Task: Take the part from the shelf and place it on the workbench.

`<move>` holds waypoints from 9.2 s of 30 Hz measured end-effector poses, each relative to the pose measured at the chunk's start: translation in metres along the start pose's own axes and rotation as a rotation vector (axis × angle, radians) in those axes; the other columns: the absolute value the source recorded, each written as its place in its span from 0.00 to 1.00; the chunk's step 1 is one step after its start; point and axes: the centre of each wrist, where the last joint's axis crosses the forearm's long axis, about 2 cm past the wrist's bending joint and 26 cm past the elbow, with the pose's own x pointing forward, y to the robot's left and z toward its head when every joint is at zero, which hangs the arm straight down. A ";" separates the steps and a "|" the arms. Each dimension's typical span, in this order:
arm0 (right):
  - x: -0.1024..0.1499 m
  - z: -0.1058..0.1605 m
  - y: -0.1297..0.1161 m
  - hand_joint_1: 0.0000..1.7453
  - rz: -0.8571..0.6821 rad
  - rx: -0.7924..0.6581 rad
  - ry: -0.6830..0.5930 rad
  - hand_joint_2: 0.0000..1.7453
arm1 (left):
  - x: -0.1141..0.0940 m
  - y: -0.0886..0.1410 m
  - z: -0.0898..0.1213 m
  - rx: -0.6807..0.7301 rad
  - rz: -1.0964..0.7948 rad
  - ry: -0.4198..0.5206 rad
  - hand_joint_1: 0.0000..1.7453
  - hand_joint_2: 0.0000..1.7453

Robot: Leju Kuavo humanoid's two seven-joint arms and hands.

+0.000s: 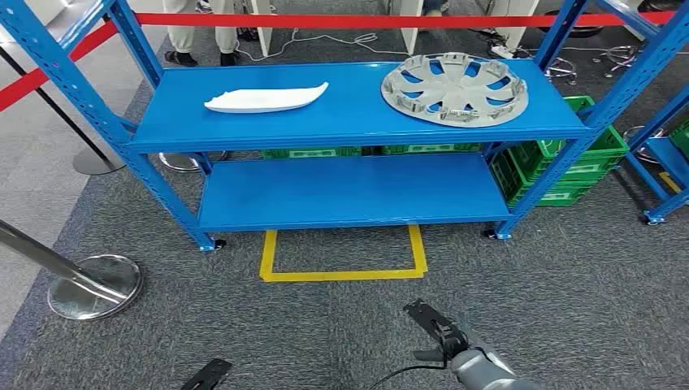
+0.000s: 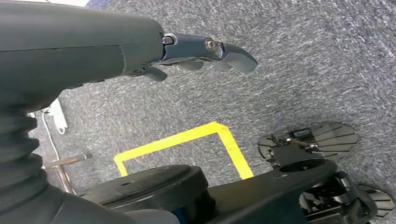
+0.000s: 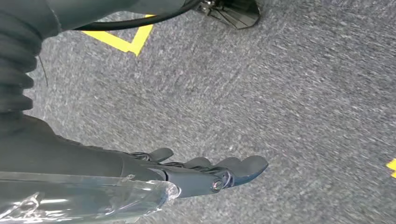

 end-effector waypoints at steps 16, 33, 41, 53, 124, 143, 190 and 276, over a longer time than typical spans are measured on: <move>0.021 -0.004 -0.011 0.00 0.104 -0.023 -0.048 1.00 | 0.005 0.001 0.000 0.000 -0.012 -0.005 0.00 1.00; 0.249 0.032 -0.064 0.00 0.940 -0.229 -0.770 1.00 | 0.042 0.009 0.000 -0.019 -0.042 -0.067 0.00 1.00; 0.356 0.095 -0.071 0.00 1.327 -0.444 -0.990 1.00 | 0.053 0.006 0.002 -0.035 -0.044 -0.085 0.00 1.00; 0.371 0.107 -0.073 0.00 1.438 -0.518 -1.013 1.00 | 0.056 0.002 0.003 -0.045 -0.044 -0.092 0.00 1.00; 0.272 0.053 -0.238 0.00 0.947 -0.789 -0.445 1.00 | 0.037 0.021 -0.002 0.002 -0.063 -0.053 0.00 1.00; 0.285 0.059 -0.231 0.00 0.968 -0.819 -0.499 1.00 | 0.036 0.022 -0.002 0.001 -0.057 -0.051 0.00 0.00; 0.278 0.052 -0.219 0.00 0.999 -0.771 -0.458 1.00 | 0.039 0.018 -0.001 -0.040 -0.060 -0.059 0.00 0.00; 0.277 0.051 -0.213 0.00 1.018 -0.749 -0.464 1.00 | 0.039 0.012 0.000 -0.063 -0.061 -0.066 0.00 0.00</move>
